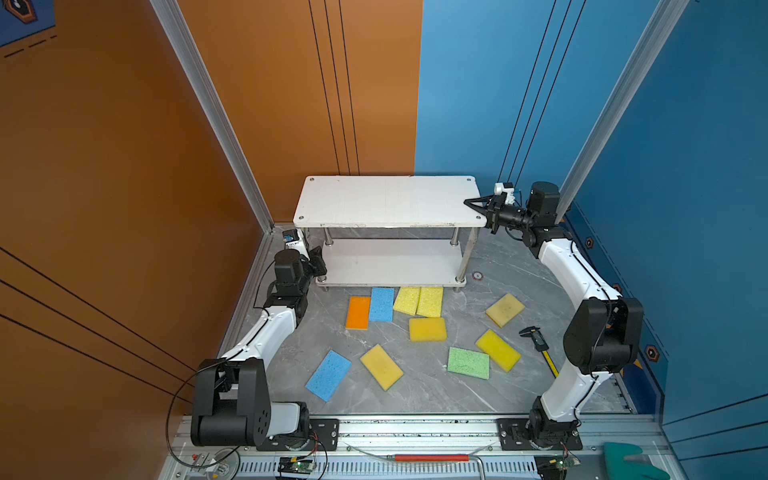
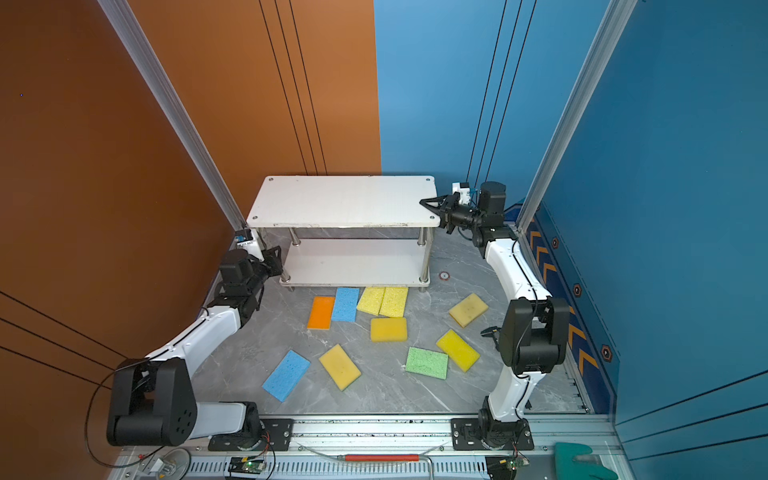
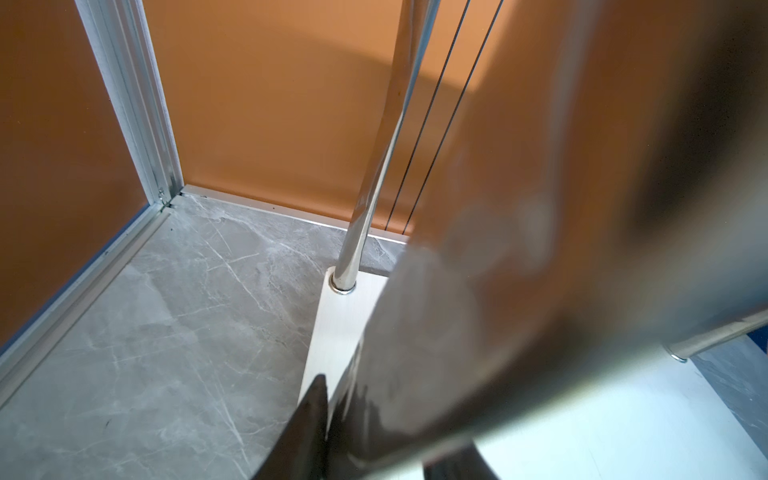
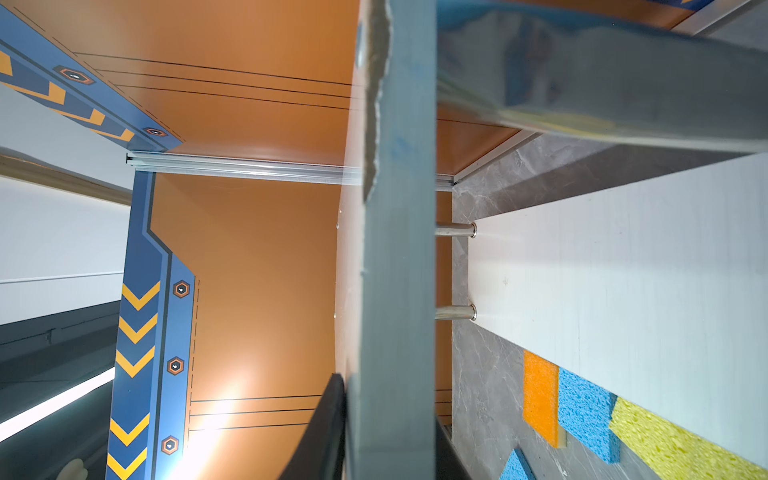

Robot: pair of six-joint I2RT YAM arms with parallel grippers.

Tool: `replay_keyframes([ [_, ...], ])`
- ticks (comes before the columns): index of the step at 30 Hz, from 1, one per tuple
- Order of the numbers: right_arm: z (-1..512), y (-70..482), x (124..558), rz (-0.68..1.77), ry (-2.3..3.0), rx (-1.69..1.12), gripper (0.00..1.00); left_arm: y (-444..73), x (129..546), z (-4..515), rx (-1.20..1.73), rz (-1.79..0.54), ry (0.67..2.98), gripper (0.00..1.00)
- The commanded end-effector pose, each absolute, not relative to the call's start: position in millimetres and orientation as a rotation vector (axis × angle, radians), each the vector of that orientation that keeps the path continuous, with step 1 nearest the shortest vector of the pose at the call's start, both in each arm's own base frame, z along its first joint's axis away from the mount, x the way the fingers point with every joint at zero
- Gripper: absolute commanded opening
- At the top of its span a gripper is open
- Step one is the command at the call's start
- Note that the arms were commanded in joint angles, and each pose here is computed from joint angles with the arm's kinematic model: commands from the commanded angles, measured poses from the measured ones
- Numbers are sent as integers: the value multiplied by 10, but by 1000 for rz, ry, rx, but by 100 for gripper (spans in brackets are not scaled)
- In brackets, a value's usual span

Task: Place and organize the cleaning sponges onto the shelf
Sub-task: 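Grip the shelf top with both grippers and pull it nearer the robot, then release the shelf and lower both grippers toward the sponges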

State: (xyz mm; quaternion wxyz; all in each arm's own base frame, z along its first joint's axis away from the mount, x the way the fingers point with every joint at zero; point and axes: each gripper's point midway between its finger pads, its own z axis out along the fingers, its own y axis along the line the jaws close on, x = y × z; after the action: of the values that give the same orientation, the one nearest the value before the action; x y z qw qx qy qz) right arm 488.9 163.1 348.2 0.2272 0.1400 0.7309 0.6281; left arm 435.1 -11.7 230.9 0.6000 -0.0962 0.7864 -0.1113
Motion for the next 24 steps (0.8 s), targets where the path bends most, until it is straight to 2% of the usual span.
replay_keyframes([
  [1, 3312, 1699, 4858, 1648, 2071, 358, 39, -400, 4196, 2427, -173, -404, 1823, 50],
  [3, 3340, 1588, 4828, 1590, 2071, 358, 50, -360, 4097, 2477, -196, -407, 1824, 62],
  [5, 3353, 1455, 4799, 1552, 2055, 380, 57, -343, 3984, 2510, -221, -422, 1825, 74],
  [9, 3327, 1203, 4678, 1435, 2042, 412, 63, -376, 3693, 2493, -246, -449, 1869, 83],
  [11, 3262, 1131, 4573, 1352, 2073, 412, 64, -390, 3562, 2449, -267, -466, 1899, 92],
  [13, 3212, 1083, 4452, 1280, 2099, 408, 64, -422, 3458, 2451, -275, -493, 1920, 96],
  [16, 3154, 1025, 4188, 1175, 2129, 388, 64, -551, 3312, 2439, -281, -585, 1957, 97],
  [21, 2801, 894, 3514, 903, 2279, 365, 65, -1050, 3112, 2297, -248, -856, 2066, 98],
  [24, 2468, 1006, 3070, 806, 2410, 298, 65, -1328, 2995, 2089, -253, -971, 2144, 98],
])
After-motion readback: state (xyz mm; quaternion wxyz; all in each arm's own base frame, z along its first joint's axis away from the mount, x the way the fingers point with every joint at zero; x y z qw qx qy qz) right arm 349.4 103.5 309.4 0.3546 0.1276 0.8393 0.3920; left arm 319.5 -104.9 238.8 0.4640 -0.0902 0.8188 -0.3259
